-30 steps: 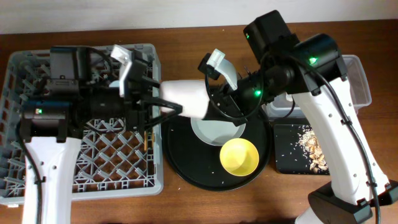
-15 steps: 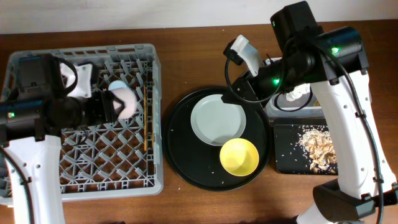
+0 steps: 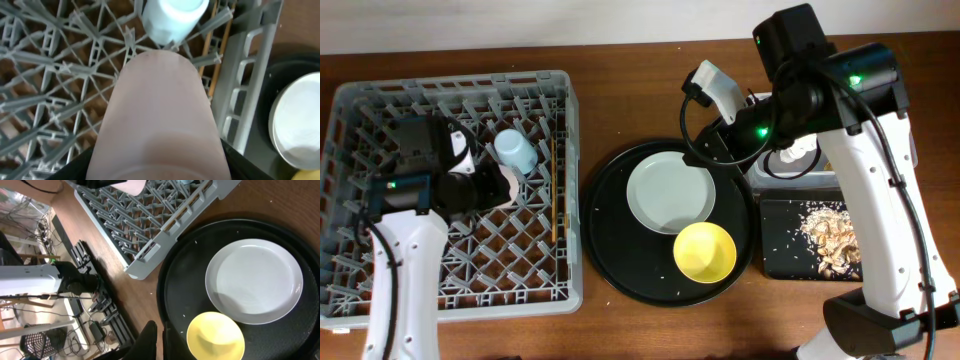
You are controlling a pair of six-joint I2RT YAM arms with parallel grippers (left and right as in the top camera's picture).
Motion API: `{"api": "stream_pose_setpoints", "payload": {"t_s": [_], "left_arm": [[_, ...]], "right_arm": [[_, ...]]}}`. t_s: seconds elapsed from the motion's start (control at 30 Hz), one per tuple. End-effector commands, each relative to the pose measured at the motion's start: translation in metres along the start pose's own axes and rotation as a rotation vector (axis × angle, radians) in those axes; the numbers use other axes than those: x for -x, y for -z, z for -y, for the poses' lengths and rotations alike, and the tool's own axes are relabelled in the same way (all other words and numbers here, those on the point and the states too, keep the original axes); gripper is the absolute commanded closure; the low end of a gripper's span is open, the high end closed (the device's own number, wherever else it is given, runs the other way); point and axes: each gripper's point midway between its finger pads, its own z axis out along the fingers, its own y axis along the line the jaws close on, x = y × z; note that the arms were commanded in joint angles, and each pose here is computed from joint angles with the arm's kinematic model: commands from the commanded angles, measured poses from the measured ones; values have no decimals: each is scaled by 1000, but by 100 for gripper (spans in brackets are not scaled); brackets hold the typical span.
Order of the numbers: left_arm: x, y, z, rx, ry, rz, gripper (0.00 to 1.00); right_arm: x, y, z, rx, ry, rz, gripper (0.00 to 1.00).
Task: Sort waste into correct bins and load items into the dishwasher rack
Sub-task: 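Lower the pink cup upside down into the rack beside the blue cup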
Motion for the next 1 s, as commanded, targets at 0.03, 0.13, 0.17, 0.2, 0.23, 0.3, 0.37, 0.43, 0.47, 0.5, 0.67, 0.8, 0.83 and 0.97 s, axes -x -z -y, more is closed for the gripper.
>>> {"api": "stream_pose_setpoints", "payload": {"t_s": [0.03, 0.13, 0.17, 0.2, 0.23, 0.3, 0.37, 0.43, 0.47, 0.5, 0.67, 0.8, 0.83, 0.97], "left_arm": [[-1, -10, 2, -27, 14, 11, 48], [-1, -19, 6, -57, 11, 23, 47], [-1, -22, 6, -58, 10, 30, 48], [-1, -26, 6, -60, 9, 37, 48], [-1, -29, 5, -60, 9, 41, 48], [-2, -33, 5, -61, 8, 43, 48], [-4, -36, 4, -60, 9, 39, 48], [-4, -36, 4, -62, 9, 41, 47], [-4, -36, 6, -70, 8, 41, 42], [-3, -36, 8, -81, 8, 42, 35], [-3, -36, 8, -84, 8, 42, 7], [-2, -35, 9, -85, 7, 45, 5], [-1, -34, 9, -88, 6, 50, 5], [10, -3, 30, -195, -10, 102, 7]], "right_arm": [[-3, -1, 2, -5, 0, -12, 92], [-3, -1, 2, -5, 0, -12, 92], [-3, -1, 2, -5, 0, -12, 92], [-3, -1, 2, -5, 0, -12, 91], [-3, -1, 2, -5, 0, -12, 92], [-3, -1, 2, -5, 0, -12, 91], [-3, -1, 2, -5, 0, -12, 91], [-3, -1, 2, -5, 0, -12, 91], [-3, -1, 2, -5, 0, -12, 91], [-3, -1, 2, -5, 0, -12, 88], [-3, -1, 2, -5, 0, -12, 86], [-3, -1, 2, -5, 0, -12, 86], [-3, -1, 2, -8, 0, -13, 86], [-6, -1, 9, -53, -42, -30, 85]]}}
